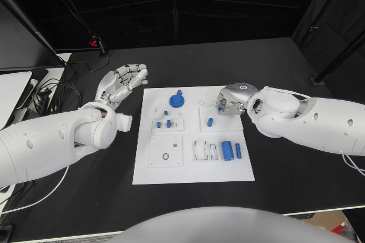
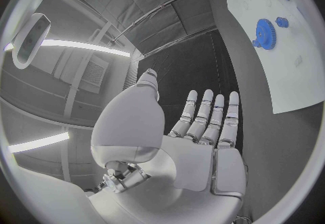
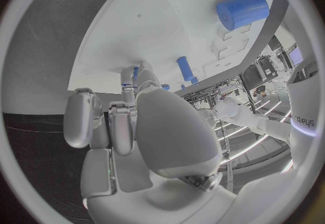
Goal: Assemble the parts on the task board
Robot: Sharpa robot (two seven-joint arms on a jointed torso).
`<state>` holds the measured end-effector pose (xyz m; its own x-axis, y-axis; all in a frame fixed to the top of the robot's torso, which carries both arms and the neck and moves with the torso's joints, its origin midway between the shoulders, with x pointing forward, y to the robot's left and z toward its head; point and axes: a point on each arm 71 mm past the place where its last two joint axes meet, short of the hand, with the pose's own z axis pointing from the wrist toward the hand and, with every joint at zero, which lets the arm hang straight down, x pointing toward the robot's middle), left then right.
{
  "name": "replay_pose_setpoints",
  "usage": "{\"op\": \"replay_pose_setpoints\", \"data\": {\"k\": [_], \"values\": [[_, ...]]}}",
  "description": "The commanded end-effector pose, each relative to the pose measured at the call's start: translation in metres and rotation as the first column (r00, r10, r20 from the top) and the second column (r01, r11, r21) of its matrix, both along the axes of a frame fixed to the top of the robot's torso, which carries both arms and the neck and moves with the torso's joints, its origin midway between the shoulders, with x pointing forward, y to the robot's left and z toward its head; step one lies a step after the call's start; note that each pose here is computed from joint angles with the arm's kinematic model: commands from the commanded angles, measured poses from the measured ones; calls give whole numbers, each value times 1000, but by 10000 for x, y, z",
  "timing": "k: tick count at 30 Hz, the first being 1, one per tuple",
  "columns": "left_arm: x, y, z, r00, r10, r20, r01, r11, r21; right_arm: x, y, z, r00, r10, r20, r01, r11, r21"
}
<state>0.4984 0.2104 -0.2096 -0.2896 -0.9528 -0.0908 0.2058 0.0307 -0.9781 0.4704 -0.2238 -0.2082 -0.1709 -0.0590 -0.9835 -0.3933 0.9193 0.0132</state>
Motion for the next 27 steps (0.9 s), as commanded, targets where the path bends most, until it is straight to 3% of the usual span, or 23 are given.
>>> {"op": "replay_pose_setpoints", "data": {"k": [1, 13, 27], "values": [[-27, -2, 113, 989, -16, 144, 23, 999, -48, 0, 2, -39, 1000, -3, -21, 3, 1000, -25], [-25, -7, 110, 990, -17, 141, 24, 999, -48, 13, 35, -50, 1000, -1, -26, 0, 999, -36], [-23, -2, 109, 990, -16, 140, 23, 999, -47, 15, 54, -10, 1000, 17, 21, -17, 1000, 3]]}}
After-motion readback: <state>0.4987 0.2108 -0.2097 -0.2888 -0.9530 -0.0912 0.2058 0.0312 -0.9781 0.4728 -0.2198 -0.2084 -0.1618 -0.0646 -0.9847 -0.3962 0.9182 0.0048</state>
